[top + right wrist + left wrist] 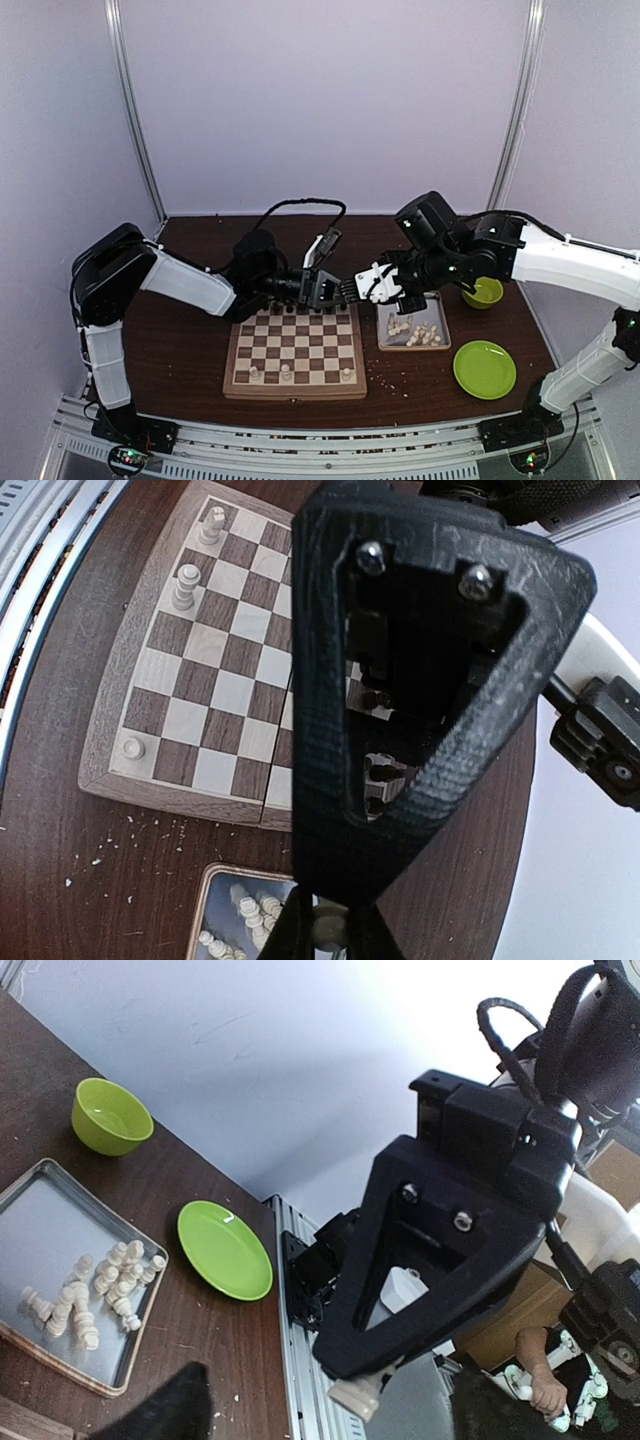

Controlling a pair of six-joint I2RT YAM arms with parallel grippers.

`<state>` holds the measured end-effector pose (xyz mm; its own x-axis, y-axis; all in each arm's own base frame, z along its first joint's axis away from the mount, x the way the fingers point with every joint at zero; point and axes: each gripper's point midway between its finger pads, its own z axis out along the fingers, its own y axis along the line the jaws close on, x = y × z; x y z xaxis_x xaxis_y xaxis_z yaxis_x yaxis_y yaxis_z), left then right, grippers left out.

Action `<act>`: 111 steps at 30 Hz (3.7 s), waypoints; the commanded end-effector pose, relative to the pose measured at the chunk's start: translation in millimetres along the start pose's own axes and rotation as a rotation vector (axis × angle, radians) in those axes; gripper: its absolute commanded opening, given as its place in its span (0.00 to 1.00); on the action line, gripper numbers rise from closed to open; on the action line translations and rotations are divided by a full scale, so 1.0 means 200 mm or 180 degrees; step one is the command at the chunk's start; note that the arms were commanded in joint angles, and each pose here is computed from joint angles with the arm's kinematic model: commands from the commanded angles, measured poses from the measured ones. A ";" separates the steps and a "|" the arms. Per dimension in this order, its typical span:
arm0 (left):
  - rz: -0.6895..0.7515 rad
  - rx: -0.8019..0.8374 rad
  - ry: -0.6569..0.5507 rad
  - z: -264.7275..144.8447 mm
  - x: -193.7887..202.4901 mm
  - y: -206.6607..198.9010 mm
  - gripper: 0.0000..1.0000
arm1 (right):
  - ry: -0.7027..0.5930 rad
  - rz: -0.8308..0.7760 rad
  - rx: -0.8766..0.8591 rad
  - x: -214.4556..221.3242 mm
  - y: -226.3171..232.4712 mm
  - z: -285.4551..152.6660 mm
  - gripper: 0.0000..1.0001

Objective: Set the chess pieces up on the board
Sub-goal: Pass from the left arm to the right, then place the pawn at h2, then pick up the bishop from the storage box.

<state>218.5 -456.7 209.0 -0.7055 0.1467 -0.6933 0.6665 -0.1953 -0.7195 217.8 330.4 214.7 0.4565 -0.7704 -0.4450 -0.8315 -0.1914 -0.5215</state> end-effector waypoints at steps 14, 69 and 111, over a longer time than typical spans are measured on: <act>0.1508 -0.3792 0.0609 -1.00 -0.54 0.03 0.98 | 0.0764 0.0723 -0.0927 0.09 0.14 0.14 0.06; 0.1455 -0.3807 -0.1421 -1.64 -0.80 -0.32 0.98 | 0.1786 0.0728 -0.1961 0.20 0.52 0.64 0.10; 0.1908 -0.4591 -0.1219 -1.59 -0.81 -0.37 0.98 | 0.1451 0.2255 -0.0402 0.82 -0.04 0.24 0.33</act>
<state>374.3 -153.7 325.3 -0.2994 0.0189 -0.9540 0.4193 0.9007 -0.1137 296.7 239.1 118.4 -0.2633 -0.9334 -0.2437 -0.9479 0.2973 -0.1147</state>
